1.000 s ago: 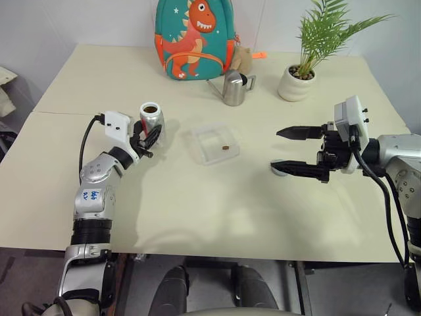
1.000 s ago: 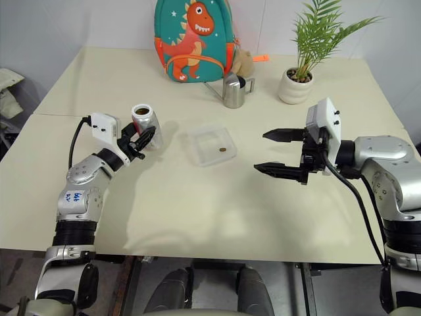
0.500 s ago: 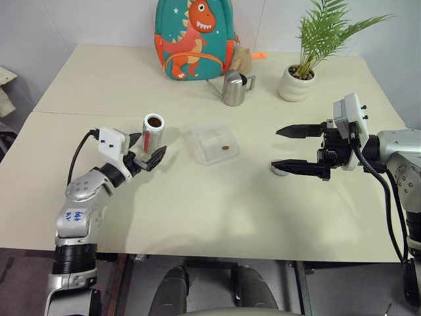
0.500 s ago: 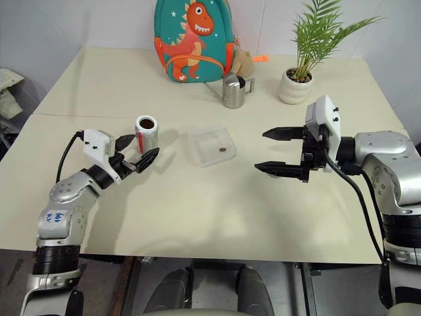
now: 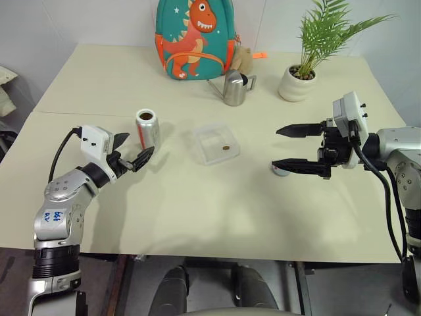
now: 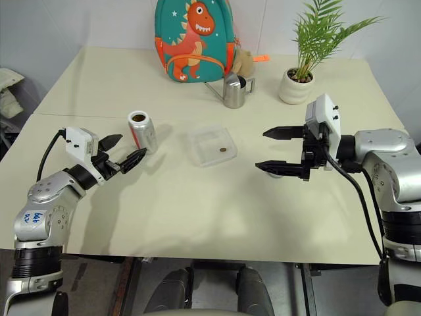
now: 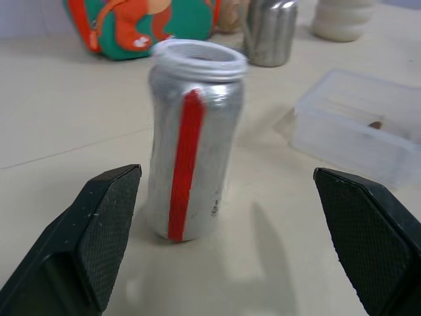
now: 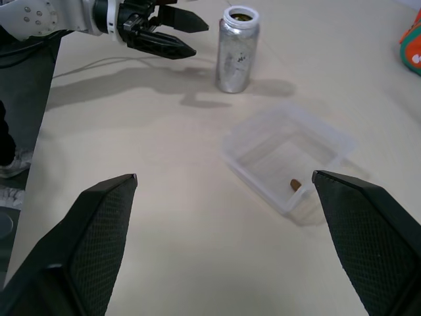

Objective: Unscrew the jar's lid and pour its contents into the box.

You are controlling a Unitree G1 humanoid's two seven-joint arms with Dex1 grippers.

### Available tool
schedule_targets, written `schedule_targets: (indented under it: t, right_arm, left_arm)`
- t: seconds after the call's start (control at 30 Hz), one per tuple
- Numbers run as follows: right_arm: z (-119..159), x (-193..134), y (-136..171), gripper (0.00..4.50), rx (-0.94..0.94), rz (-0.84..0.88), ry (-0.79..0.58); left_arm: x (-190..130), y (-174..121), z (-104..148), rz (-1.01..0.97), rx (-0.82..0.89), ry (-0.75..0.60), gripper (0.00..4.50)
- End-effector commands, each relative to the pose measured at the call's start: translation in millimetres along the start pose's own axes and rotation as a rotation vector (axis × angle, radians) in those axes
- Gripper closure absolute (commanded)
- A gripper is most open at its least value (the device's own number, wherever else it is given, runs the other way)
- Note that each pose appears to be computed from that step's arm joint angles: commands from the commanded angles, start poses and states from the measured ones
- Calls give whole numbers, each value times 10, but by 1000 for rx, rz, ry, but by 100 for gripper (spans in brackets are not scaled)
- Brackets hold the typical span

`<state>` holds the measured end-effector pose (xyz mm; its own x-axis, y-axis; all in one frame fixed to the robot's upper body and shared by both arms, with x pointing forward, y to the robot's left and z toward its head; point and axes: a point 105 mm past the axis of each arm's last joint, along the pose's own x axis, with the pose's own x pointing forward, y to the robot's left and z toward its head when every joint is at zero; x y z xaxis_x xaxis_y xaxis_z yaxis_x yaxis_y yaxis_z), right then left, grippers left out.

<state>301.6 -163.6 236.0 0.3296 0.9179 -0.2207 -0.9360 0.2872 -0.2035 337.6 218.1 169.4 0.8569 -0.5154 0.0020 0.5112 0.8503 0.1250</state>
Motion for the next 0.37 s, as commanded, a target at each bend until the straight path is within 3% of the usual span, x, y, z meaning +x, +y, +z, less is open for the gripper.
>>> schedule_targets:
  t: [0.03,0.13,0.2,0.37]
  right_arm:
    - [108,-188,0,0,-50,-26,14]
    - [127,-279,-16,0,-55,-43,33]
    - [156,-311,-26,0,-62,-65,37]
    - [109,-360,3,0,-54,-76,43]
  left_arm:
    - [-202,-102,178,-107,36,-36,3]
    - [-498,-132,269,-232,43,-15,3]
    - [-720,13,304,-253,53,26,3]
    - [-930,197,315,-255,65,83,3]
